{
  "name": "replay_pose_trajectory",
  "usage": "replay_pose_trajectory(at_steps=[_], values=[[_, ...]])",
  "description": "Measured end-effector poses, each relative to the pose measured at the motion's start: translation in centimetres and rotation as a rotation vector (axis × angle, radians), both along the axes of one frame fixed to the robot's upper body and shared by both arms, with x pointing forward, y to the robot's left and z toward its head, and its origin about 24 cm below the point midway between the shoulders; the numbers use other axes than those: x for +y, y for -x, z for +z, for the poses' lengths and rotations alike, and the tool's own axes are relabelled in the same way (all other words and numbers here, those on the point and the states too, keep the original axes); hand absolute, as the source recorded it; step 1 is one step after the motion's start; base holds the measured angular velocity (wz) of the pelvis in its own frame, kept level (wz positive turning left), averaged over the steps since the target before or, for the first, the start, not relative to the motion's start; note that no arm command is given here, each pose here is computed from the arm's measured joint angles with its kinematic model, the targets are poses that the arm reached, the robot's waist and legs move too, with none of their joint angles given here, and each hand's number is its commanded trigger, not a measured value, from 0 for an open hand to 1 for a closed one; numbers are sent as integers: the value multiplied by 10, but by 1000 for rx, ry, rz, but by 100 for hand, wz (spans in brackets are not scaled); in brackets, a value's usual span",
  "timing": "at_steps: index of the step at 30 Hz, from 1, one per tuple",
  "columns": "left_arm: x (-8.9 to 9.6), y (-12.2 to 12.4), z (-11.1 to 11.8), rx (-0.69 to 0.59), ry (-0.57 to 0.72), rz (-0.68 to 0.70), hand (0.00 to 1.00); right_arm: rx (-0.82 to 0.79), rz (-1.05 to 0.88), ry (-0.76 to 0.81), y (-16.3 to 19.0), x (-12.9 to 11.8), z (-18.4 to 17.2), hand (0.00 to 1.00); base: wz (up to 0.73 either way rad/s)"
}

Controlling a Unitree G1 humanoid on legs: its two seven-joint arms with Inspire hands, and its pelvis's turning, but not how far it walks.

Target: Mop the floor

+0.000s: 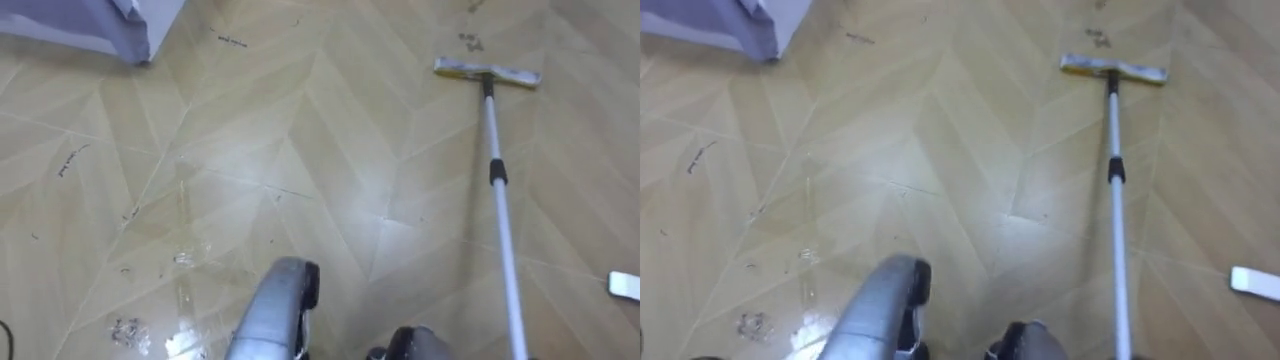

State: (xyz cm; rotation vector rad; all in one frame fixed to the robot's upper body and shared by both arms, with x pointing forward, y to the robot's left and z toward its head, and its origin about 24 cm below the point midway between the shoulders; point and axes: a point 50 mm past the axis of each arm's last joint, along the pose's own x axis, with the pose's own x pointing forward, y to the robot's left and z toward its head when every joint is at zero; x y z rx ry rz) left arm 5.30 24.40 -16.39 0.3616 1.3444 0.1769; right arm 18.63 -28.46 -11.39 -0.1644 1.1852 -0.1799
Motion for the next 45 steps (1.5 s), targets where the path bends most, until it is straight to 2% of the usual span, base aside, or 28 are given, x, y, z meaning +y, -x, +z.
replay_pose_trajectory(at_steps=[2,5,7,9,11,14,16,18,21,24,27,29,31,34,37,41,44,45], values=[[2,9,0,19,13,-17,0,-31,30,6,-15,-6,11,100,-9],[7,6,1,34,27,-69,0,7,36,34,-4,-24,13,100,22],[7,8,1,74,45,-109,0,58,28,29,15,-30,8,100,18],[8,10,0,117,82,-109,0,142,-19,-6,49,-33,-5,100,30],[6,-3,0,111,95,-115,0,204,-55,-16,74,-35,-12,100,53],[-7,-28,1,52,103,-124,0,311,-101,13,114,-47,-15,100,58],[-13,-44,4,-19,86,-133,0,396,-129,3,148,-37,-24,100,32],[-13,-48,5,-41,65,-135,0,410,-136,-17,156,-21,-33,100,8],[-19,-45,3,-35,67,-134,0,401,-161,-28,156,-5,-40,100,-21],[-20,-26,-1,12,62,-109,0,401,-143,-18,153,1,-42,100,-56],[-15,-9,-3,68,36,-76,0,403,-128,20,141,-5,-38,100,-23],[-8,-8,-2,61,26,-45,0,373,-131,43,122,-14,-32,100,-6],[-2,-10,0,29,19,-5,0,290,-113,61,87,-22,-21,100,-15],[12,0,4,19,1,20,0,43,-38,102,3,-34,15,100,-40],[14,6,4,39,1,26,0,-76,-15,103,-28,-36,34,100,1],[13,3,4,41,43,-8,0,-56,-95,48,-11,-39,26,100,32],[9,-12,5,16,48,-44,0,41,-168,34,36,-43,4,100,40],[5,-16,5,4,52,-56,0,120,-196,41,68,-46,-5,100,27]])
